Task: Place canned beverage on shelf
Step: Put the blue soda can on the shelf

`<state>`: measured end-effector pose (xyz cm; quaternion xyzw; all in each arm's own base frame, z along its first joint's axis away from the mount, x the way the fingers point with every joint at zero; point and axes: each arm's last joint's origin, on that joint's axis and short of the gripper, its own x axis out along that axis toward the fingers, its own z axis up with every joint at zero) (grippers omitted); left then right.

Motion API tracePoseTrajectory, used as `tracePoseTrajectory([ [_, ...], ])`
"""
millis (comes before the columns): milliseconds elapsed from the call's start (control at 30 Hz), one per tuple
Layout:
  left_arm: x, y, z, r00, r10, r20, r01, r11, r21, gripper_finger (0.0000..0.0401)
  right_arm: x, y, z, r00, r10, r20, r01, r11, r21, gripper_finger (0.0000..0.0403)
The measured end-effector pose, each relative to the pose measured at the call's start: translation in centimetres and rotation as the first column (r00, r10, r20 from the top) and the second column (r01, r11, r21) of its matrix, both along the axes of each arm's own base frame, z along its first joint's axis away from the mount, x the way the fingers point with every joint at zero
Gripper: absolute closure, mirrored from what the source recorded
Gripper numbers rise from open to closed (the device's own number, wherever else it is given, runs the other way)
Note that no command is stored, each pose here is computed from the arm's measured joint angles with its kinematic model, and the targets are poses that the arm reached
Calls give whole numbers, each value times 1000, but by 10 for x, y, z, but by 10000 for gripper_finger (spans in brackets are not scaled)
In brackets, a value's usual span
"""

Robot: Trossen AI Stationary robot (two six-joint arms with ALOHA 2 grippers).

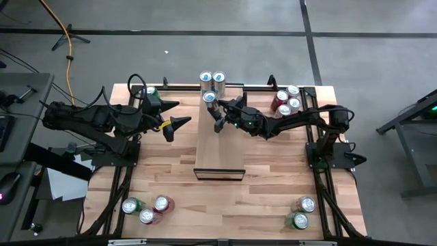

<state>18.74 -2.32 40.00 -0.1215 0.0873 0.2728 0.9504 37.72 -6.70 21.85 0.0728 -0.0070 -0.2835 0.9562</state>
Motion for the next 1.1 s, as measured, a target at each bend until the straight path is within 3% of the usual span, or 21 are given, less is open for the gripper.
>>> tracePoseTrajectory([
  [700,0,0,0,1000,1,-11,-1,1000,18,96,-3,2,2,998,43,-51,-43,999,1,128],
  [1100,0,2,0,999,35,-23,-34,998,51,96,-35,6,35,961,46,-273,-62,997,-49,128],
])
